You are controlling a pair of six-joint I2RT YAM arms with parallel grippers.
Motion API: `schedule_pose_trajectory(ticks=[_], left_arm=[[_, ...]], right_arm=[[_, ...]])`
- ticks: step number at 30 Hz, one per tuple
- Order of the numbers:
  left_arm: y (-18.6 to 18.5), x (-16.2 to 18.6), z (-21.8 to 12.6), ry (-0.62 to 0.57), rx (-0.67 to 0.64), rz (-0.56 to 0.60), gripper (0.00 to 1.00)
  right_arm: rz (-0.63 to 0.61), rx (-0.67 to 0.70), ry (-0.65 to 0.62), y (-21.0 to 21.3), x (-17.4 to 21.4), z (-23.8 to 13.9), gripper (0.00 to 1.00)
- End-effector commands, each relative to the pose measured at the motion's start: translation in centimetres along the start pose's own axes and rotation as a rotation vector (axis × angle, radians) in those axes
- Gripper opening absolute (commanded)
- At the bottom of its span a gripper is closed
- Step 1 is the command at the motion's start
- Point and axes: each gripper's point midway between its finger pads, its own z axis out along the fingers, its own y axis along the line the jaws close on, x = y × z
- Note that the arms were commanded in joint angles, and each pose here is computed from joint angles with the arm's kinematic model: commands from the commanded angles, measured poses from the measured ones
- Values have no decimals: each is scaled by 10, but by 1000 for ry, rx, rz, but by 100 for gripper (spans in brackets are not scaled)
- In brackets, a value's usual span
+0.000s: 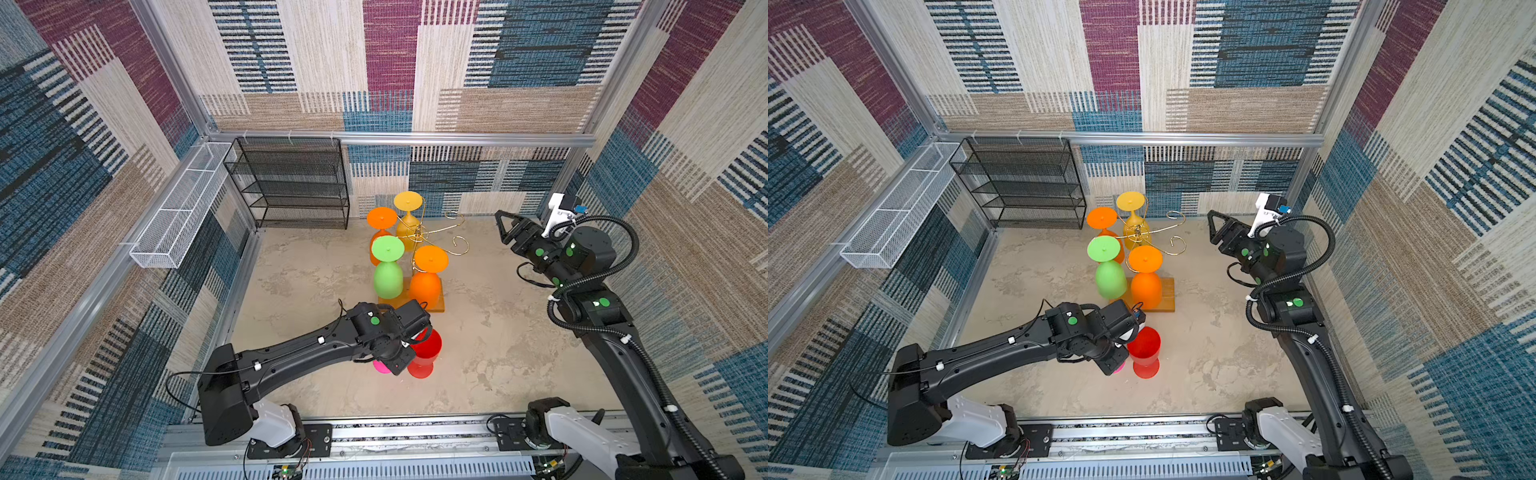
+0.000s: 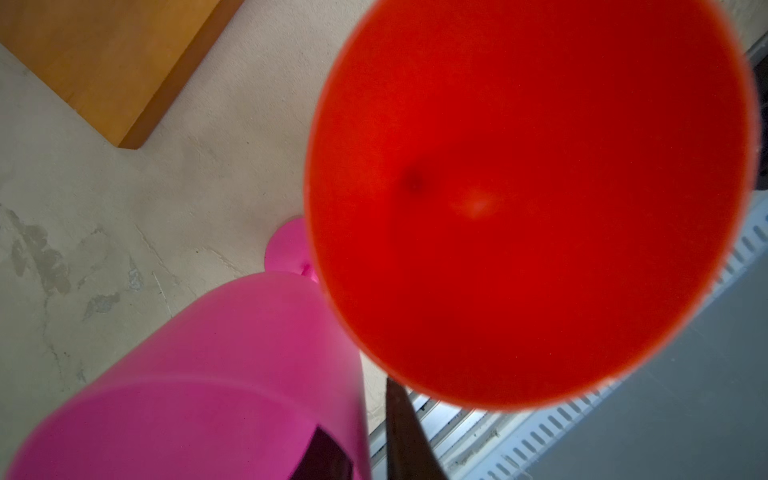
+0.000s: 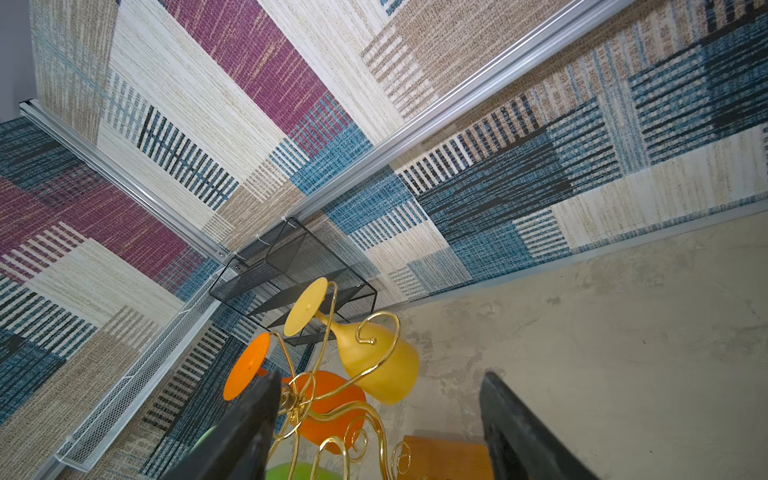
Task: Take the wine glass off the wine glass rack
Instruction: 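Stand the magenta glass upright, open the left gripper and raise it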
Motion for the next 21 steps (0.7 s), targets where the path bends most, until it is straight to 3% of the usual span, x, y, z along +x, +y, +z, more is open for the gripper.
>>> schedule_pose_trajectory(ticks=[1, 8, 17, 21], left_arm=[[0, -2, -5, -18, 7, -22, 28], [-4, -5, -28, -52, 33, -20, 42], [-12, -14, -95, -203, 128, -17, 47], [-4, -22, -141, -355, 127, -20, 46]], right_arm=[[-5, -33, -18, 7, -5, 1, 77], [-4, -62, -4, 14, -4, -2, 77], [26, -168, 36, 41, -1, -24, 76], [37, -274, 142, 62, 14, -34, 76]])
